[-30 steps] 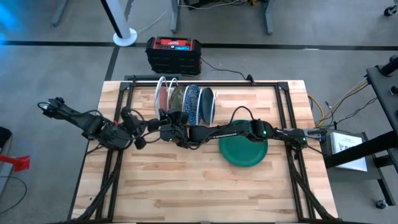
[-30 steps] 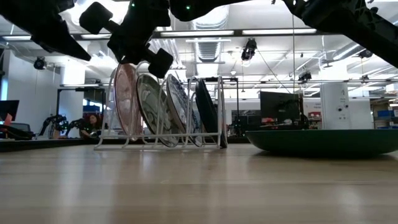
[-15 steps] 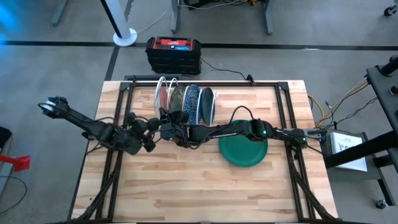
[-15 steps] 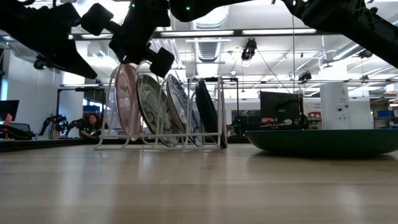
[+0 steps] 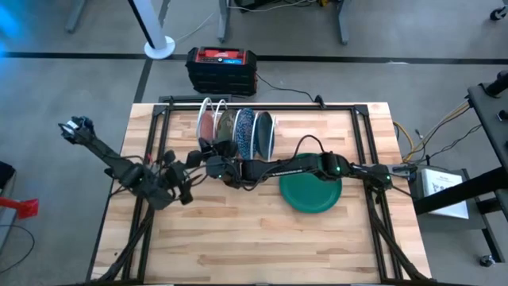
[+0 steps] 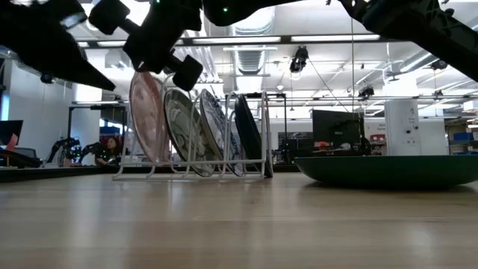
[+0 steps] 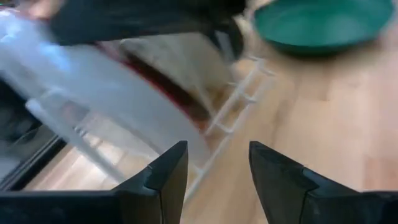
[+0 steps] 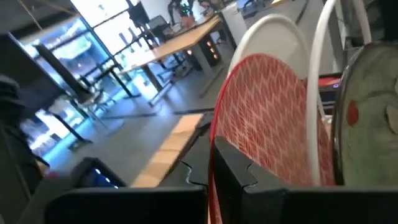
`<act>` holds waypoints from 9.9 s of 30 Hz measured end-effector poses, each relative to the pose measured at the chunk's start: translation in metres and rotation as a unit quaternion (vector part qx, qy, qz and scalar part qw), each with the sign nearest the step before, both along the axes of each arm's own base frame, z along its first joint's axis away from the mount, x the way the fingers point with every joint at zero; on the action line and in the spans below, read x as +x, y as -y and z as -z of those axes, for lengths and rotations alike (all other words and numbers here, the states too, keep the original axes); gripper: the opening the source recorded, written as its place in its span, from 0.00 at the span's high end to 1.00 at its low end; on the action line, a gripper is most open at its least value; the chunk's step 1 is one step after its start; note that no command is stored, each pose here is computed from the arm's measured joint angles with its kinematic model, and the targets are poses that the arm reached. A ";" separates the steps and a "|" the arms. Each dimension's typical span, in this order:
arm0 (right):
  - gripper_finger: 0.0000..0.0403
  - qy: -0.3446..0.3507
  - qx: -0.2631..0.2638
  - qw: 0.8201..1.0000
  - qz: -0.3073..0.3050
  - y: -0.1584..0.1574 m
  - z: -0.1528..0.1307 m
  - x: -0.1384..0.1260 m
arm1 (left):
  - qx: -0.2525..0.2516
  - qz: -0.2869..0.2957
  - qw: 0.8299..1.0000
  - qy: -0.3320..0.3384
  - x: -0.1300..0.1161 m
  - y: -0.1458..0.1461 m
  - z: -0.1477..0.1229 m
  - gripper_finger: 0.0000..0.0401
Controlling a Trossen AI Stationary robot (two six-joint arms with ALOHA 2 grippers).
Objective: Sort dishes
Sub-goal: Remove the orange patterned plate from the dish rack
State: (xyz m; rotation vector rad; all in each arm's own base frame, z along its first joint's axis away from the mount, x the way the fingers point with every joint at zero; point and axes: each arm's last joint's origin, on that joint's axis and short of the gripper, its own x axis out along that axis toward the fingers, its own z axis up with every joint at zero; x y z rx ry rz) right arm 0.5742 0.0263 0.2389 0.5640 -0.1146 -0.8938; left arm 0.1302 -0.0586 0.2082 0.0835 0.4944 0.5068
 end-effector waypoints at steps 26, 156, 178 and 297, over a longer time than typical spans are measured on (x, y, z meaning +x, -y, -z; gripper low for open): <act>1.00 0.007 -0.041 0.998 -0.040 0.004 -0.014 0.003 | 0.057 -0.092 0.993 0.054 0.002 0.001 0.017 0.60; 0.55 -0.305 -0.405 0.703 -0.498 0.266 -0.047 -0.098 | 0.075 -0.259 0.963 -0.006 0.049 -0.056 0.025 0.61; 0.94 -0.330 -0.472 0.651 -0.495 0.264 -0.026 -0.085 | 0.169 -0.275 0.945 -0.048 0.040 -0.057 0.039 0.61; 0.46 -0.367 -0.371 0.723 -0.452 0.278 -0.077 -0.128 | 0.149 -0.383 0.906 0.099 0.069 -0.074 -0.014 1.00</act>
